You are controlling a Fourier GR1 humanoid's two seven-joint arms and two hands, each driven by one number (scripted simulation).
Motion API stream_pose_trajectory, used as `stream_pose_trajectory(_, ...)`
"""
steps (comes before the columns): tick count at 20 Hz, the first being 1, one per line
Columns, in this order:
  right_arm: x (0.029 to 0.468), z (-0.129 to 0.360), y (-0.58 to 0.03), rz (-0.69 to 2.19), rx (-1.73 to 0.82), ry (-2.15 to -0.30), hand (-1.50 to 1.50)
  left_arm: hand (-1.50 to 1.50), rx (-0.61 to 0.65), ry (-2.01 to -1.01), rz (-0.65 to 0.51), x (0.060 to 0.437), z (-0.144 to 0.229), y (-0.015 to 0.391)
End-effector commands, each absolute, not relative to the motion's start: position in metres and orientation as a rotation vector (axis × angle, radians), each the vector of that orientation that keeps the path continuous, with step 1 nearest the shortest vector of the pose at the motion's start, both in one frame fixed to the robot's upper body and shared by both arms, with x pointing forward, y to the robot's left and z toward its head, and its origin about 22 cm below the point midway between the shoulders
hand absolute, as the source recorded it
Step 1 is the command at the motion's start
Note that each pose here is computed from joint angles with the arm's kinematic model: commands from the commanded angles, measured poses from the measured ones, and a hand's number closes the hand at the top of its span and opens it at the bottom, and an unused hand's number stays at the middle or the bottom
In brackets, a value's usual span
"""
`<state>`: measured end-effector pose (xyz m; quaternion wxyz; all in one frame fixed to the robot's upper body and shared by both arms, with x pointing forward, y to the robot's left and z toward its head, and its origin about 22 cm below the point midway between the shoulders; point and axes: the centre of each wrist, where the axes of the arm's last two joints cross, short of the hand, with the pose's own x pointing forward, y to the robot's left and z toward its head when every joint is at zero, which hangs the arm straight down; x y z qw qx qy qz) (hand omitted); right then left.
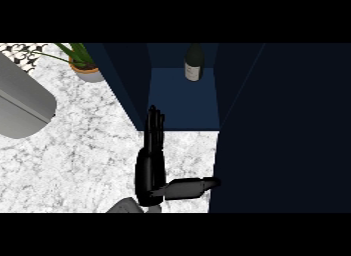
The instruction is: Pick up the wine, place it into the cabinet and close the cabinet
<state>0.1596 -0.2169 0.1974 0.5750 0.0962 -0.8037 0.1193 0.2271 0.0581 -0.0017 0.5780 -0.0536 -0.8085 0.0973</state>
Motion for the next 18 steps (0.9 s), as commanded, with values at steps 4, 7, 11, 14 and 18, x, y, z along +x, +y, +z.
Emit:
stream_pose_trajectory(4, 0.139, 0.209, -0.217, 0.287, 0.261, -1.912, -1.50, -1.50, -0.100, -1.902, 0.267, 0.177, 0.020, 0.078)
stream_pose_trajectory(7, 0.140, 0.220, -0.219, 0.306, 0.276, -1.898, -1.50, -1.50, -0.122, -1.921, 0.296, 0.163, 0.021, 0.072)
stream_pose_trajectory(11, 0.141, 0.199, -0.222, 0.317, 0.360, -1.854, -1.50, -1.50, -0.178, -1.922, 0.226, 0.145, 0.017, 0.099)
stream_pose_trajectory(14, 0.137, 0.203, -0.219, 0.391, 0.374, -1.822, 1.50, -1.50, -0.218, -1.920, 0.187, 0.146, 0.042, 0.129)
stream_pose_trajectory(18, 0.135, 0.203, -0.223, 0.461, 0.373, -1.803, 1.50, -1.50, -0.235, -1.899, 0.163, 0.126, 0.043, 0.145)
